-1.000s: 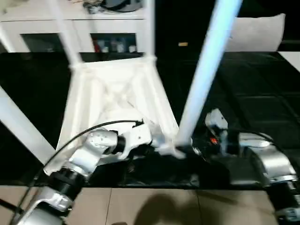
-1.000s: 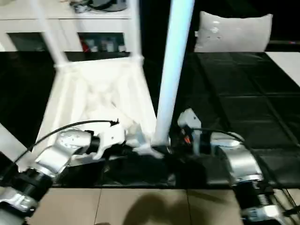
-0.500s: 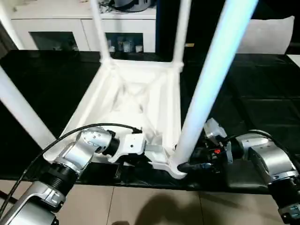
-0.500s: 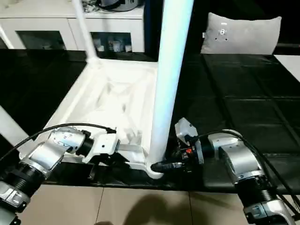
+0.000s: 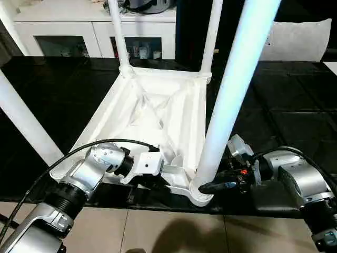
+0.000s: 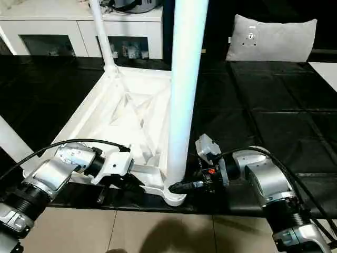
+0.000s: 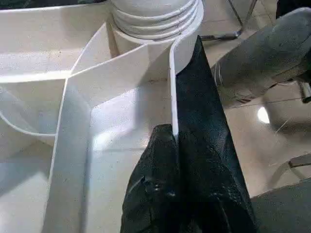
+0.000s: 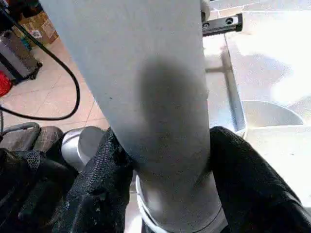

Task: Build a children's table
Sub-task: Rotate leg to tighten

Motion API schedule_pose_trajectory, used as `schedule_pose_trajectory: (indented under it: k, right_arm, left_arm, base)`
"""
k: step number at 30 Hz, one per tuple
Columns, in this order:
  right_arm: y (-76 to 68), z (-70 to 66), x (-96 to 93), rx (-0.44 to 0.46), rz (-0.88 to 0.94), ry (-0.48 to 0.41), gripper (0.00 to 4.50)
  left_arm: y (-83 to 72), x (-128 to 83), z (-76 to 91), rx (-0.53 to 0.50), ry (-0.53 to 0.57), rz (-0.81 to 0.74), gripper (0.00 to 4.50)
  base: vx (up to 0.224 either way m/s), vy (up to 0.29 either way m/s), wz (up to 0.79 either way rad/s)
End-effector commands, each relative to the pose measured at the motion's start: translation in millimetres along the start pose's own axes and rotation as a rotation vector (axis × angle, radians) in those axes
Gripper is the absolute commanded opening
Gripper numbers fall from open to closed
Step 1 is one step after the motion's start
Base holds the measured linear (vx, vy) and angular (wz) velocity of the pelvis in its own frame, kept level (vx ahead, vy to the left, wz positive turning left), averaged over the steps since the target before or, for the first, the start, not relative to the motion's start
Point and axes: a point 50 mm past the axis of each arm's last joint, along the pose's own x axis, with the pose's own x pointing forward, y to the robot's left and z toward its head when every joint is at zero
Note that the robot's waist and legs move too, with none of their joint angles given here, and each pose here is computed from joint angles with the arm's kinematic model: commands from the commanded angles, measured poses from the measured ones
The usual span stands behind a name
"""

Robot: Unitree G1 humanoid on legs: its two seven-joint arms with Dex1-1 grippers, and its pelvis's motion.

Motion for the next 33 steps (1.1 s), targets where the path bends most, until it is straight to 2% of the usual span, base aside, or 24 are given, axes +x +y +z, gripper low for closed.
schedule_pose_trajectory:
  k: [1,4,5,6,7,8,9,12,14,15,17,18,19,20,23,24,30,31,33]
  right_arm:
    - [5.7,2.6,13.3,0.036,0.019,-0.057,2.07]
    - [3.0,2.0,18.5,0.051,-0.05,-0.055,2.07]
    - [-6.0,2.4,25.4,0.046,-0.178,-0.058,2.07]
    - [-6.0,2.4,25.4,0.046,-0.178,-0.058,2.07]
    - [-16.8,3.7,32.5,0.056,-0.322,-0.071,2.06]
    - [-16.8,3.7,32.5,0.056,-0.322,-0.071,2.05]
    - [-27.0,5.4,39.4,0.088,-0.457,-0.082,2.05]
    - [-41.8,7.8,53.3,0.179,-0.647,-0.116,2.05]
    - [-43.9,8.4,55.7,0.206,-0.671,-0.13,2.05]
    - [-49.4,9.9,60.8,0.239,-0.748,-0.15,2.05]
    - [-52.0,11.3,64.8,0.228,-0.792,-0.158,2.05]
    - [-53.0,12.9,67.9,0.218,-0.813,-0.175,2.38]
    - [-53.4,14.1,69.9,0.215,-0.824,-0.193,2.38]
    - [-53.6,15.3,71.6,0.218,-0.84,-0.212,2.7]
    - [-51.2,17.9,70.6,0.21,-0.842,-0.25,2.8]
    - [-50.5,18.0,69.5,0.208,-0.84,-0.256,3.05]
    - [-43.4,16.3,53.2,0.139,-0.775,-0.28,3.54]
    - [-34.2,12.9,37.3,0.097,-0.672,-0.276,3.68]
    - [-31.0,12.0,28.5,0.09,-0.635,-0.268,3.77]
  left_arm:
    - [-2.9,10,1.8,-0.033,-0.017,-0.006,0.0]
    - [-0.8,10,3.3,-0.068,-0.036,0.042,0.0]
    - [1.5,10,4.3,-0.103,-0.042,0.091,0.0]
    - [1.5,10,4.3,-0.103,-0.042,0.091,0.0]
    - [5.1,11,7.7,-0.155,-0.066,0.155,0.0]
    - [5.1,11,7.7,-0.155,-0.066,0.155,0.0]
    - [7.6,14,12.2,-0.198,-0.082,0.208,0.0]
    - [14.2,21,19.4,-0.246,-0.087,0.307,0.0]
    - [15.6,22,20.4,-0.253,-0.088,0.324,0.0]
    - [20.0,26,23.7,-0.263,-0.092,0.367,0.0]
    - [23.8,29,27.0,-0.273,-0.102,0.404,0.0]
    - [25.9,32,29.1,-0.281,-0.108,0.425,0.0]
    - [28.7,34,31.6,-0.288,-0.118,0.452,0.0]
    - [30.5,37,34.4,-0.296,-0.123,0.474,0.0]
    - [32.7,42,38.5,-0.299,-0.109,0.507,0.0]
    - [32.8,42,38.5,-0.298,-0.106,0.51,0.0]
    - [31.3,36,32.6,-0.275,-0.091,0.5,0.0]
    - [28.3,30,27.7,-0.23,-0.09,0.461,0.0]
    - [26.6,28,25.3,-0.223,-0.092,0.441,0.0]
  base:
    - [0.0,0.0,0.0]
    - [0.0,0.0,0.0]
    - [0.0,0.0,0.0]
    - [0.0,0.0,0.0]
    - [0.0,0.0,0.0]
    - [0.0,0.0,0.0]
    - [0.0,0.0,0.0]
    - [0.0,0.0,0.0]
    - [0.0,0.0,0.0]
    - [0.0,0.0,0.0]
    - [0.0,0.0,0.0]
    - [0.0,0.0,0.0]
    - [0.0,0.0,0.0]
    - [0.0,0.0,0.0]
    - [0.0,0.0,0.0]
    - [0.0,0.0,0.0]
    - [0.017,0.002,0.02]
    - [0.0,0.0,0.0]
    - [0.0,0.0,0.0]
